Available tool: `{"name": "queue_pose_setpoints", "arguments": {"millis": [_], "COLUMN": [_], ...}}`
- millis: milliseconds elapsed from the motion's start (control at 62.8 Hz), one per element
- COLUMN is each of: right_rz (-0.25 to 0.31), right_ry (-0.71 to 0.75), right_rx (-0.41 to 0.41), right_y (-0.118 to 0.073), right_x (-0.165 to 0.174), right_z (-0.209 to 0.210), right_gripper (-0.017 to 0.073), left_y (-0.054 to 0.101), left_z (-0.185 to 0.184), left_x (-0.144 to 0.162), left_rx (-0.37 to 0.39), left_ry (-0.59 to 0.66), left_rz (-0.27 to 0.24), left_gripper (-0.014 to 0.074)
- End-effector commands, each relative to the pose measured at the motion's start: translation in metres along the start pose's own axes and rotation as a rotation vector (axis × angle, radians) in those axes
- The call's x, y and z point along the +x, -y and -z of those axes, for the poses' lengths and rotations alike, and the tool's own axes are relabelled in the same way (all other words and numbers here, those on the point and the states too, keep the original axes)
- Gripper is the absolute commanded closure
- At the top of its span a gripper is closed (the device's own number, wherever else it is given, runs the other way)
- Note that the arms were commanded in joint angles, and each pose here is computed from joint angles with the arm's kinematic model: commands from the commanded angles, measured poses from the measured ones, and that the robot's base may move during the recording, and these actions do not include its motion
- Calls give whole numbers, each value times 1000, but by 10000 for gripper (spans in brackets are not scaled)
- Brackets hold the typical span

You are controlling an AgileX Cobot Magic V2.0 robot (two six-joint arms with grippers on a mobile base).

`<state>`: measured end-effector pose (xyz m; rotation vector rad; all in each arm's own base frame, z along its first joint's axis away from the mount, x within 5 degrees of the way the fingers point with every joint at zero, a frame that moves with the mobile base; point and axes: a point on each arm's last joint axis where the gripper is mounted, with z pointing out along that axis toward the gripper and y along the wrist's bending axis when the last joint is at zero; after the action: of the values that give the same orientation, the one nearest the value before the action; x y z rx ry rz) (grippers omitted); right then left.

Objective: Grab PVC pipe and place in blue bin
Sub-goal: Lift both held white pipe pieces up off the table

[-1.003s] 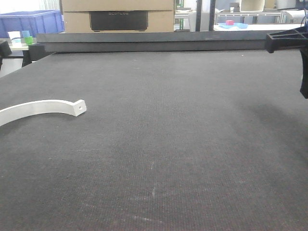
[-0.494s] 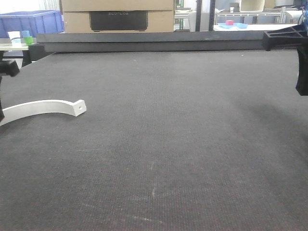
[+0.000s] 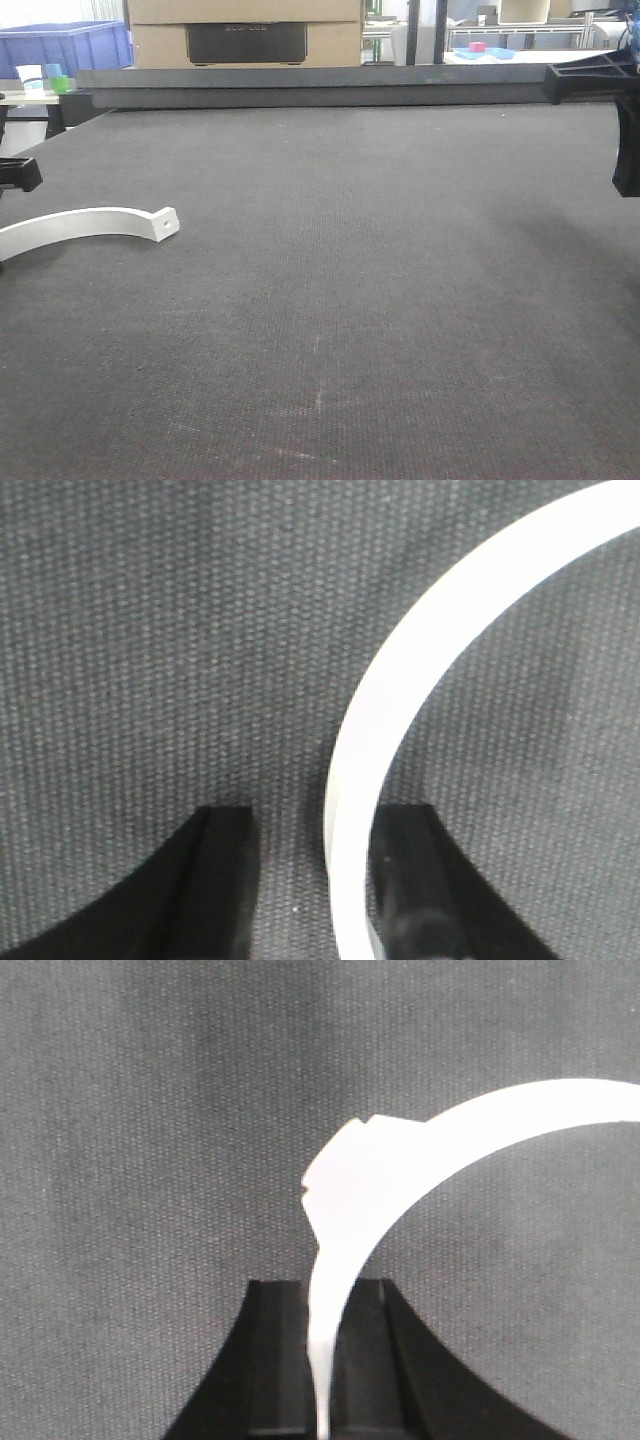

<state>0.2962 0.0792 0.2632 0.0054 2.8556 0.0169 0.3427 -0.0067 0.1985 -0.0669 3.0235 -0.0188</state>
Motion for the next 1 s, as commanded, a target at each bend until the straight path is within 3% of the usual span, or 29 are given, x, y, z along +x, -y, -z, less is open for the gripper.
{"name": "queue_pose_setpoints", "arguments": {"millis": [0,191,605,812,987], "right_rz": [18,18,17,16,13], "right_ry": [34,45,61,202,366], "right_rx": [5,1,-3,-36,-81], "right_y": [1,1,1,4,7], "right_x": [-2,-3,-3,-2,1], "right_z": [4,4,7,38,71], "right_gripper": [727,727,727,727,727], "left_y": [-1,-1,-1,-1,-1], "left_z": [0,0,18,62,105], "left_x": [0,0,7,16,25], "left_rx": [3,3,9,18,23], "left_ry": [2,0,6,138,333], "left_rz": [14,14,16,15,-28], "left_gripper": [450,706,704,704,704]}}
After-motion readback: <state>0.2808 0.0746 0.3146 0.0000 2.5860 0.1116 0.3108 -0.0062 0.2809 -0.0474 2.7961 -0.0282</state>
